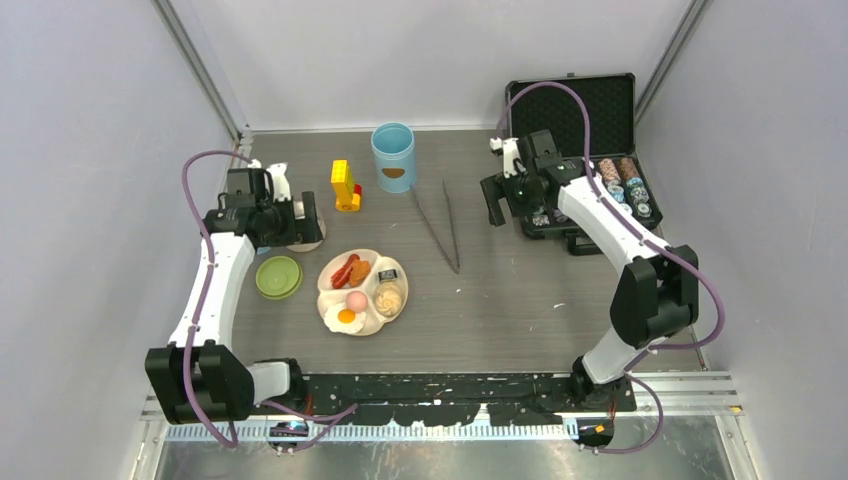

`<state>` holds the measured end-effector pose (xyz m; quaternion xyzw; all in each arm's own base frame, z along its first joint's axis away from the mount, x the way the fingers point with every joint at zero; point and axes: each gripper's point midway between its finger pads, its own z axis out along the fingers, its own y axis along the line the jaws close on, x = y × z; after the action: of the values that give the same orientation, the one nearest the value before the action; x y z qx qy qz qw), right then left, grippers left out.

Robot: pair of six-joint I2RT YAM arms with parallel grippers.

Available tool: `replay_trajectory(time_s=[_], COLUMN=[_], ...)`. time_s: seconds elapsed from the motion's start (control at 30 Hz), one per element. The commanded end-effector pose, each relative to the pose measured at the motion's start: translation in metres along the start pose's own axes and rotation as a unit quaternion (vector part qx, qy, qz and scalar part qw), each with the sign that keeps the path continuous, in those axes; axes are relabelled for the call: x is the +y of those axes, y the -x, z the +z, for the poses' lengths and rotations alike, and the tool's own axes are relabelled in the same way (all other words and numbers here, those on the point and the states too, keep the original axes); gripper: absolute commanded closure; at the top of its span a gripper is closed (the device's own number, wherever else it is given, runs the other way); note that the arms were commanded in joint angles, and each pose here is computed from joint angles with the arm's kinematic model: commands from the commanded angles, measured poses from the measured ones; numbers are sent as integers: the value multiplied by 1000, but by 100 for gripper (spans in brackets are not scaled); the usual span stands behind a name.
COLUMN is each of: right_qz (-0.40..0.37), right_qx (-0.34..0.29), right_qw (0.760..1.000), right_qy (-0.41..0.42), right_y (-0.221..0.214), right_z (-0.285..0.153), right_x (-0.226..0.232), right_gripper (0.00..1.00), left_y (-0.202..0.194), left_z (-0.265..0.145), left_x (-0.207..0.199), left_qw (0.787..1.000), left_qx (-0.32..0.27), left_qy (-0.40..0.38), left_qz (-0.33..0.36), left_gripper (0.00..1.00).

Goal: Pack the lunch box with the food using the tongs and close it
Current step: Pick up the clamp at the center of the board.

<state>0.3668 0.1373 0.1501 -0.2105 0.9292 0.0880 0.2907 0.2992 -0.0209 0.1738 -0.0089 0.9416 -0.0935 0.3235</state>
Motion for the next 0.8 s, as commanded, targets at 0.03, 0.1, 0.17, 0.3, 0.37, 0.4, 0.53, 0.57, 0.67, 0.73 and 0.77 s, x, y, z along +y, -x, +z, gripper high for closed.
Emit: replay_trajectory(time_s=[0.03, 0.1, 0.17, 0.3, 0.37, 0.4, 0.53, 0.57, 0.67, 0.73, 0.77], right_qz=[-14, -21, -24, -28, -22, -18, 11, 16, 27, 37, 41], right_qx=[-25, -17, 0, 39, 47, 47, 49, 48, 49, 51, 50], right_qw=[999, 999, 999, 998, 998, 998, 999, 999, 998, 998, 998], right_qy=[-15, -21, -21, -39, -34, -29, -15, -15, -15, 3, 5], right_y=[35, 40, 41, 43, 44, 46, 54, 57, 63, 66, 67], right_z=[6, 17, 30, 57, 68, 74, 93, 96, 109, 115, 118], right_x=[14, 21, 29, 36, 43, 48, 58, 59, 62, 69, 70], right_gripper=[5, 5, 5, 6, 7, 8, 11, 12, 17, 22, 25], left_y=[49, 57, 59, 57, 57, 58, 58, 58, 56, 56, 56], left_z=[-14, -14, -14, -10, -9, -9, -10, -9, -7, -6, -6], left_x=[8, 9, 4, -3, -1, 2, 9, 9, 9, 9, 9], left_qw=[995, 994, 994, 994, 994, 994, 994, 995, 995, 995, 995], left_qx=[-84, -97, -99, -90, -91, -92, -87, -85, -77, -76, -76], left_qy=[37, 39, 28, 9, 14, 22, 39, 38, 38, 39, 39], left_qz=[-32, -34, -42, -63, -60, -56, -48, -46, -46, -46, -46], left_gripper=[0, 0, 0, 0, 0, 0, 0, 0, 0, 0, 0])
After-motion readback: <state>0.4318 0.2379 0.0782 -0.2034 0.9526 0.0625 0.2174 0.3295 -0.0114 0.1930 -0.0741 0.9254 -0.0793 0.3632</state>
